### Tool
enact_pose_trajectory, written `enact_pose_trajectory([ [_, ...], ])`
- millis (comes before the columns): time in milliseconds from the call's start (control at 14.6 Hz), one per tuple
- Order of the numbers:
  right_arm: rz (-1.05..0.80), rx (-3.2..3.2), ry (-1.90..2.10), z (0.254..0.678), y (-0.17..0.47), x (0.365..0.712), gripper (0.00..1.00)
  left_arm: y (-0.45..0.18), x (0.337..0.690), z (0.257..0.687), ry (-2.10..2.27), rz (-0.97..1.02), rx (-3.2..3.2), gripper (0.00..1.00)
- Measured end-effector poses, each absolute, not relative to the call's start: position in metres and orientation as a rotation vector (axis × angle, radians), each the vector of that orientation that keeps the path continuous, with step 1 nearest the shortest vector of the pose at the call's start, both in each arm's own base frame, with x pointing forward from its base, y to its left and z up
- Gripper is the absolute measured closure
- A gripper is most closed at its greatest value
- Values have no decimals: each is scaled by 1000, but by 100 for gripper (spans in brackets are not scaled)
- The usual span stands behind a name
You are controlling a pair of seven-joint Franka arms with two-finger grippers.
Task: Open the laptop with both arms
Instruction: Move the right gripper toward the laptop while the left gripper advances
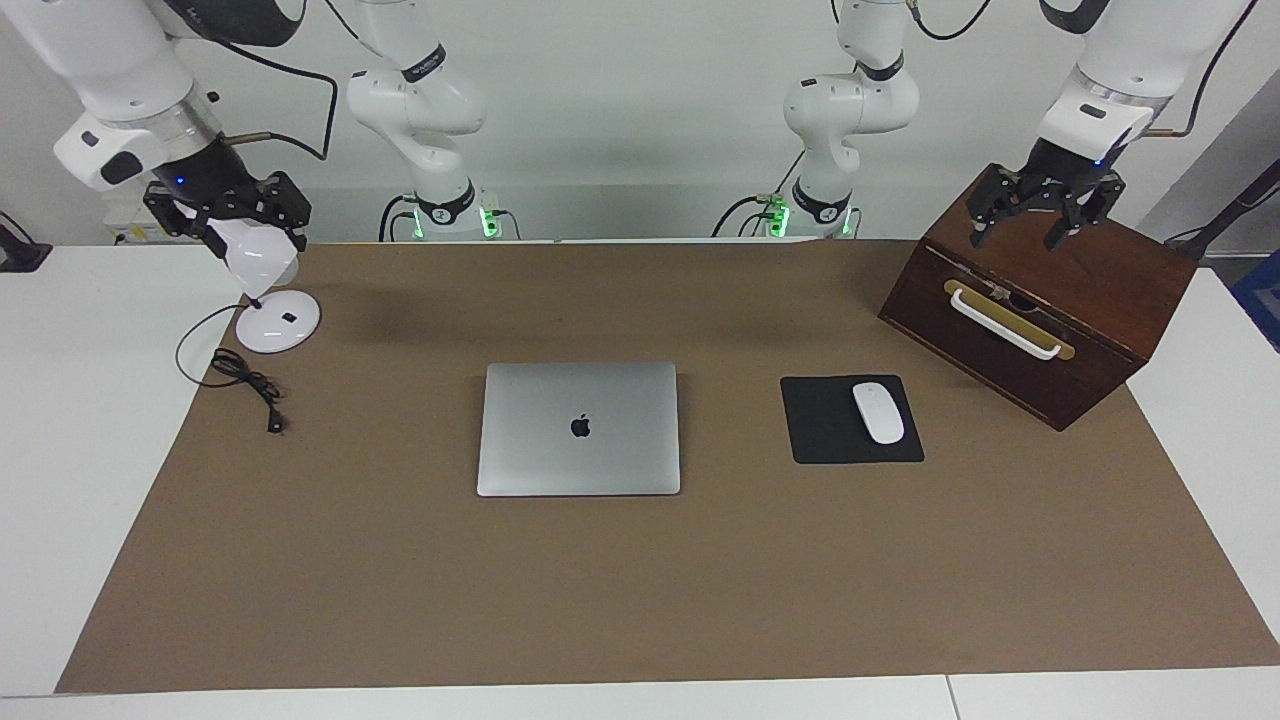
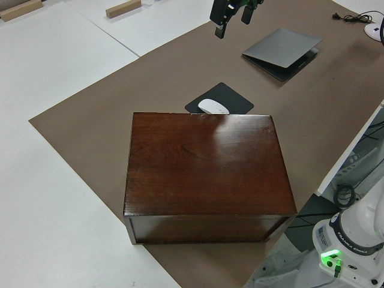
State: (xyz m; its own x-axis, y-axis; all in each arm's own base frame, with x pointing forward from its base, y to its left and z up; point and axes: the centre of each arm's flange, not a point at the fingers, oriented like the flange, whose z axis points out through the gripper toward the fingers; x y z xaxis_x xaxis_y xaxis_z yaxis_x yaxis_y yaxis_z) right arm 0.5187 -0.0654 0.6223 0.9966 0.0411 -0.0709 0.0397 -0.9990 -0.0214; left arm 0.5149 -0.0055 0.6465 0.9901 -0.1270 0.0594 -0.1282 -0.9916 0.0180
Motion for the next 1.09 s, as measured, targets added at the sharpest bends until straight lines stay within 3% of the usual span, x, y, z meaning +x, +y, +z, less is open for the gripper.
enact_pose_trajectory([
  [547,93,-2875,366,603,-30,521,0,-5,515,647,-197,96,3112,0],
  [615,90,-2829,434,596,-23,522,0,-5,515,647,-196,99,3112,7],
  [1094,49,-2588,816,524,68,502,0,-3,518,650,-187,146,3113,89],
])
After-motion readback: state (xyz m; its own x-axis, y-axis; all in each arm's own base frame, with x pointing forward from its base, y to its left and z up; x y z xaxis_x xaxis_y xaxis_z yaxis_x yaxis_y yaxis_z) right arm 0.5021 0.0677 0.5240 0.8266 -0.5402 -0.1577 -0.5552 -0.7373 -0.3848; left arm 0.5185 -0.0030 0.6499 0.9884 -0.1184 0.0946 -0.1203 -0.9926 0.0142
